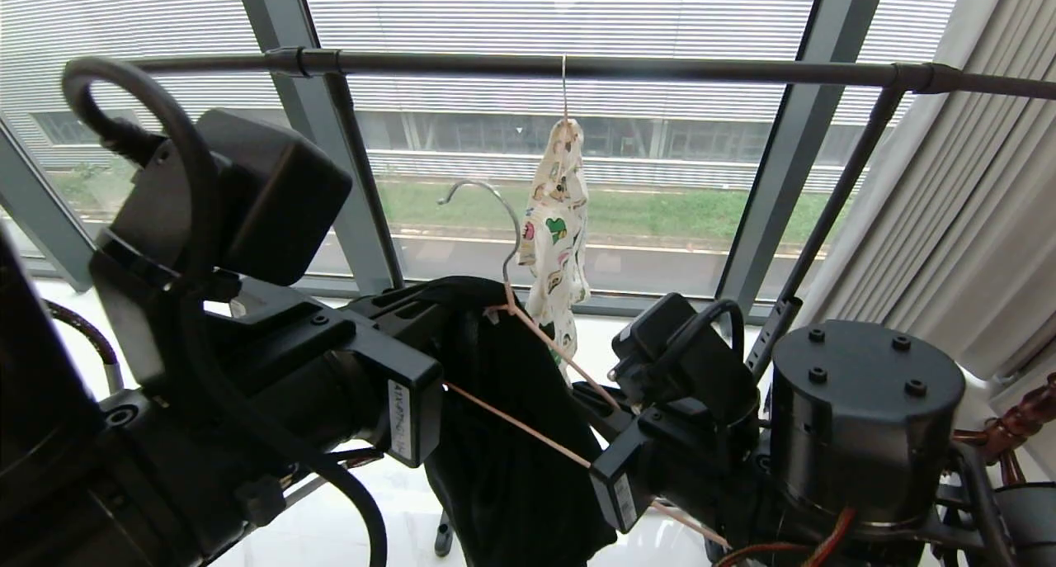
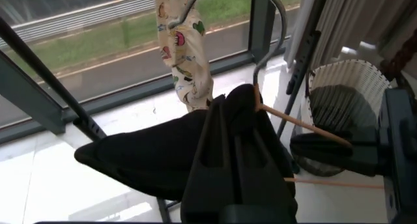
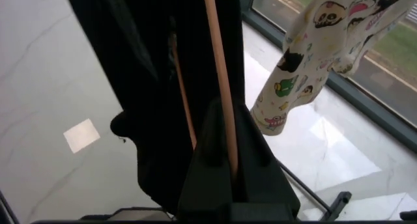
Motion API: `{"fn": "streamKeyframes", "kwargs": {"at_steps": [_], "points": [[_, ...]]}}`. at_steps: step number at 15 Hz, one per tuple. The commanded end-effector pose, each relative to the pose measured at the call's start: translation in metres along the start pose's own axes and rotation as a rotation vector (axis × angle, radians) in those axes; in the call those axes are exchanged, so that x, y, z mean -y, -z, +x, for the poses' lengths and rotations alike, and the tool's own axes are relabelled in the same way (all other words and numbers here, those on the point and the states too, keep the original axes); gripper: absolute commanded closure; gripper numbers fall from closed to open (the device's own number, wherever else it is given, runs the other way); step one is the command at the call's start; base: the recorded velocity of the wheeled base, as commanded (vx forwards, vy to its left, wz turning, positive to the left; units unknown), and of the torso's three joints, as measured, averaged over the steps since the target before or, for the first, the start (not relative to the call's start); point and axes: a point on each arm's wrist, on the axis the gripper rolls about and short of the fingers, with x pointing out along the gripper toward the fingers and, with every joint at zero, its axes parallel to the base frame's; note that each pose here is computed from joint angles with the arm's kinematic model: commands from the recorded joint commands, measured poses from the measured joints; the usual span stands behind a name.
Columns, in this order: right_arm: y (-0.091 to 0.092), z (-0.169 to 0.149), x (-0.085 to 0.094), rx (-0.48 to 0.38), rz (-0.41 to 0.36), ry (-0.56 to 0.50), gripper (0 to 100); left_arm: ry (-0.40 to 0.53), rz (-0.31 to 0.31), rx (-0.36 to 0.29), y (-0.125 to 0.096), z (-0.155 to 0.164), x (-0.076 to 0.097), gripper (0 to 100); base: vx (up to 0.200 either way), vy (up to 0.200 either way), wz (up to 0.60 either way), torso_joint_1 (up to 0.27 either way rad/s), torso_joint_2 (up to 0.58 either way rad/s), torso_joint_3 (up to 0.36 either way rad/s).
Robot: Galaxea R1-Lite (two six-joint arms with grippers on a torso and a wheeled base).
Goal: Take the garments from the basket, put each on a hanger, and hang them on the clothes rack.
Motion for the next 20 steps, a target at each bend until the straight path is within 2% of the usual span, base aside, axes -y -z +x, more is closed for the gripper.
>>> {"fn": "streamKeyframes", "kwargs": {"at_steps": [1,4,5,8,11,13,14,16,17,18,19,20], "points": [[-0.003,0.004,0.009,0.017,0.009,0.032,100,0.001,0.008,0.011,0.002,-0.010,-0.005,100,0.000,0.000,0.00,0.000,0.00,0.000],[-0.004,0.005,0.012,0.021,0.010,0.043,100,0.018,0.012,0.018,0.001,-0.010,-0.005,100,0.000,0.000,0.00,0.000,0.00,0.000],[-0.006,0.006,0.010,0.027,0.009,0.037,100,0.032,0.014,0.020,0.001,-0.010,-0.005,0,0.000,0.000,0.00,0.000,0.00,0.000],[-0.011,0.006,0.006,0.045,0.010,0.025,100,0.033,0.057,0.021,0.001,-0.010,-0.005,0,0.000,0.000,0.00,0.000,0.00,0.000],[-0.012,0.006,0.006,0.056,0.010,0.026,100,0.014,0.053,0.023,-0.001,-0.009,-0.008,0,0.000,0.000,0.00,0.000,0.00,0.000],[-0.012,0.006,0.006,0.060,0.011,0.031,100,-0.028,0.043,0.022,0.000,-0.009,-0.017,0,0.000,0.000,0.00,0.000,0.00,0.000],[-0.012,0.001,0.009,0.062,0.007,0.032,100,-0.052,0.032,0.035,0.002,-0.018,-0.029,0,0.000,0.000,0.00,0.000,0.00,0.000],[-0.002,-0.014,0.012,0.034,-0.076,-0.026,100,0.067,0.042,0.066,0.016,-0.044,-0.038,0,0.000,0.000,0.00,0.000,0.00,0.000],[0.003,-0.020,0.016,0.024,-0.108,-0.065,100,0.096,0.079,0.050,0.028,-0.055,-0.041,0,0.000,0.000,0.00,0.000,0.00,0.000],[0.011,-0.033,0.026,0.014,-0.171,-0.122,100,0.153,0.175,0.017,0.048,-0.076,-0.046,0,0.000,0.000,0.00,0.000,0.00,0.000],[0.013,-0.038,0.030,0.013,-0.194,-0.137,100,0.188,0.203,0.008,0.056,-0.085,-0.049,0,0.000,0.000,0.00,0.000,0.00,0.000],[0.016,-0.050,0.034,0.011,-0.232,-0.179,100,0.265,0.238,-0.027,0.067,-0.103,-0.054,0,0.000,0.000,0.00,0.000,0.00,0.000]]}}
